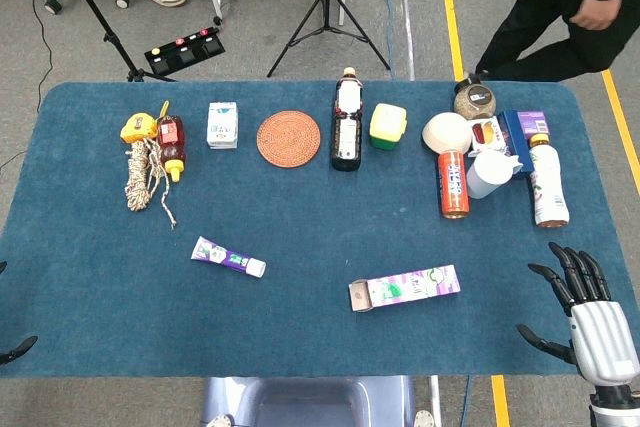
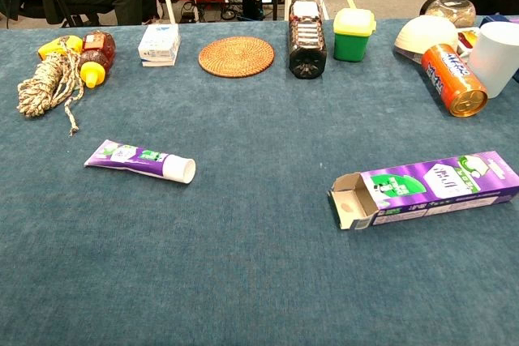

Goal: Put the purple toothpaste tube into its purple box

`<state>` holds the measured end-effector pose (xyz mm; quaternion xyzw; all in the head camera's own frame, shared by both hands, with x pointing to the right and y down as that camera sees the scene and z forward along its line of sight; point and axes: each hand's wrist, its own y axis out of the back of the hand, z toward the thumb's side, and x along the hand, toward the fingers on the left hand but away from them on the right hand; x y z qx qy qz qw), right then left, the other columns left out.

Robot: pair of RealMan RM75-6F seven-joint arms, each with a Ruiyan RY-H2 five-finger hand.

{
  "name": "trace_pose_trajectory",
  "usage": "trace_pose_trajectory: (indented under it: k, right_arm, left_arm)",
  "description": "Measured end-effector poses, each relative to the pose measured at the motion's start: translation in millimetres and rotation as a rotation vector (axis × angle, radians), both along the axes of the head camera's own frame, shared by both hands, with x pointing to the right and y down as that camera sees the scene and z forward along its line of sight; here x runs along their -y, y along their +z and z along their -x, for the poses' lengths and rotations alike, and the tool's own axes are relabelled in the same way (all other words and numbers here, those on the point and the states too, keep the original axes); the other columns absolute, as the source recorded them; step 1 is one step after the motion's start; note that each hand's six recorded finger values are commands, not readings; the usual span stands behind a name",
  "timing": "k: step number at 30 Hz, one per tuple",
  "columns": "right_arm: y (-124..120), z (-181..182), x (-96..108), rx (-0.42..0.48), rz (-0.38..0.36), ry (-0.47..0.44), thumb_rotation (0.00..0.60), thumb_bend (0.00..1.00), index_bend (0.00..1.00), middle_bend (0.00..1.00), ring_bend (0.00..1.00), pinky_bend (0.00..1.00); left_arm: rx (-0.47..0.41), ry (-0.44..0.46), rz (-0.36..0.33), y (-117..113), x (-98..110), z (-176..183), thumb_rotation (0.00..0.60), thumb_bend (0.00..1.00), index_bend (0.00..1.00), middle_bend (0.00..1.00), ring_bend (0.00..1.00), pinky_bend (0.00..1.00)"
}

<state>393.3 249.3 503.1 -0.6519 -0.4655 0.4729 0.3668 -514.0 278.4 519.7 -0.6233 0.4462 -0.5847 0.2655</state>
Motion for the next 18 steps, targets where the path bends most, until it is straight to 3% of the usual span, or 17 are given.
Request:
trace_pose_trajectory:
  k: [7,11,14,18]
  right_arm:
    - [-1,-1,1,0.01,0.002,0.008,0.6,0.06,0.22,0.05,0.02,0.01]
    - [-2,-2,1,0.009,-0.003,0.011,0.6,0.06,0.22,0.05,0.02,0.01]
    - [-2,-2,1,0.01,-0.002,0.011,0.6,0.06,0.22,0.05,0.02,0.01]
    - [-1,-1,3,0.011,-0.005,0.015,0.6,0.06,0.22,0.05,0.02,0.01]
  left_arm:
    - [0.002,0.024,0.002,2,2,-3,0.6,0.11,0.0,0.0,0.0,0.11]
    - [-0.01,0.089,-0.008,7,15,-12,0.6,0.11,0.0,0.0,0.0,0.11]
    - [-0.026,0.187,-0.021,16,36,-28,0.6,0.1,0.0,0.0,0.0,0.11]
    - [-0.048,0.394,-0.015,43,74,-67,0.6,0.08,0.0,0.0,0.0,0.11]
